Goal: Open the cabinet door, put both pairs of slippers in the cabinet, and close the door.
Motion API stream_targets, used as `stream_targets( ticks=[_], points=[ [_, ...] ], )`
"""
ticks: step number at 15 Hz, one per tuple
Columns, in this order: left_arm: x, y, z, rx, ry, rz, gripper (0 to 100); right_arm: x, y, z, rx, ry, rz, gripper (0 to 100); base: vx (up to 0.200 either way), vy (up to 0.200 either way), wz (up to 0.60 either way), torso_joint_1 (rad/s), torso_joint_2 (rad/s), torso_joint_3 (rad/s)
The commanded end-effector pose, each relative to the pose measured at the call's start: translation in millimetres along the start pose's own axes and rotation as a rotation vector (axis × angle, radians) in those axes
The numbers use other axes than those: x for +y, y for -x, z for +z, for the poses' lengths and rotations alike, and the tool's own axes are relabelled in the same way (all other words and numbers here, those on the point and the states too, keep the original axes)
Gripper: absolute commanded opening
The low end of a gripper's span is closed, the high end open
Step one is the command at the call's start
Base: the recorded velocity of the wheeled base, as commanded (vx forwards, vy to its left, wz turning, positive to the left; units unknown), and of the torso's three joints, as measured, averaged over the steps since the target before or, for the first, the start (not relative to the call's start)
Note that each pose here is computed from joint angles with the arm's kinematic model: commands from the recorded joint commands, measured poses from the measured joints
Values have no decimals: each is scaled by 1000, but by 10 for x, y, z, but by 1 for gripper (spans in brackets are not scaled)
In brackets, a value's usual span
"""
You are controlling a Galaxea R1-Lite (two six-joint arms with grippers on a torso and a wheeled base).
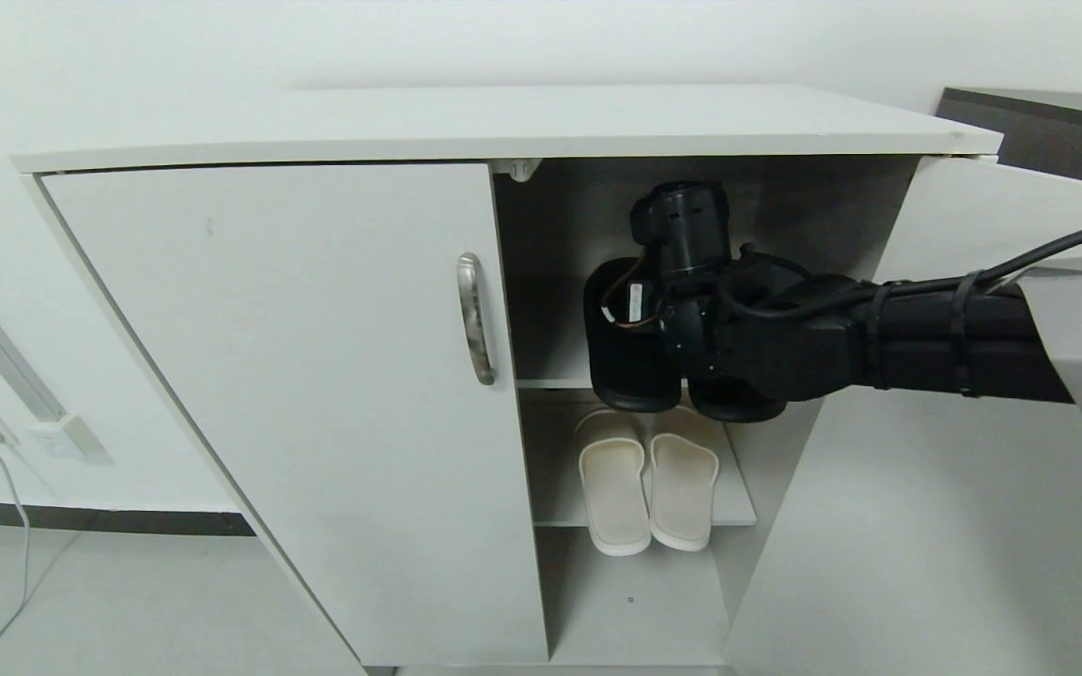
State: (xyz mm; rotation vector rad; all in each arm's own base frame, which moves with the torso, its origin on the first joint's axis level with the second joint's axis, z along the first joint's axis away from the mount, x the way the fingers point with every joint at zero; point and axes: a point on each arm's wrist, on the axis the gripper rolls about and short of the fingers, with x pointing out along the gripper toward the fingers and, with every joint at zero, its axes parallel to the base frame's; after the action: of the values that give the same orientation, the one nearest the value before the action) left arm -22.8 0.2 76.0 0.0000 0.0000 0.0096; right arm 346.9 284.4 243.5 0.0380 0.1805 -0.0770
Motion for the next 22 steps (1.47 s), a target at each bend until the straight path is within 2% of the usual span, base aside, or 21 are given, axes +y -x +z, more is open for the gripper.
stream_targets(
  ticks=[1,9,14,15,22],
  points=[
    [0,0,-1,0,0,0,0,12,-34,18,-8,-6,-2,0,0,0,0,0,0,0],
    [0,0,-1,0,0,0,0,42,-168,-121,28,21,7,0,0,0,0,0,0,0],
    [0,0,-1,0,0,1,0,47,-163,-122,28,21,8,0,0,0,0,0,0,0],
    [0,0,-1,0,0,1,0,47,-163,-122,28,21,8,100,0,0,0,0,0,0],
    [0,0,-1,0,2,1,0,73,33,-96,32,30,31,100,0,0,0,0,0,0]
  ],
)
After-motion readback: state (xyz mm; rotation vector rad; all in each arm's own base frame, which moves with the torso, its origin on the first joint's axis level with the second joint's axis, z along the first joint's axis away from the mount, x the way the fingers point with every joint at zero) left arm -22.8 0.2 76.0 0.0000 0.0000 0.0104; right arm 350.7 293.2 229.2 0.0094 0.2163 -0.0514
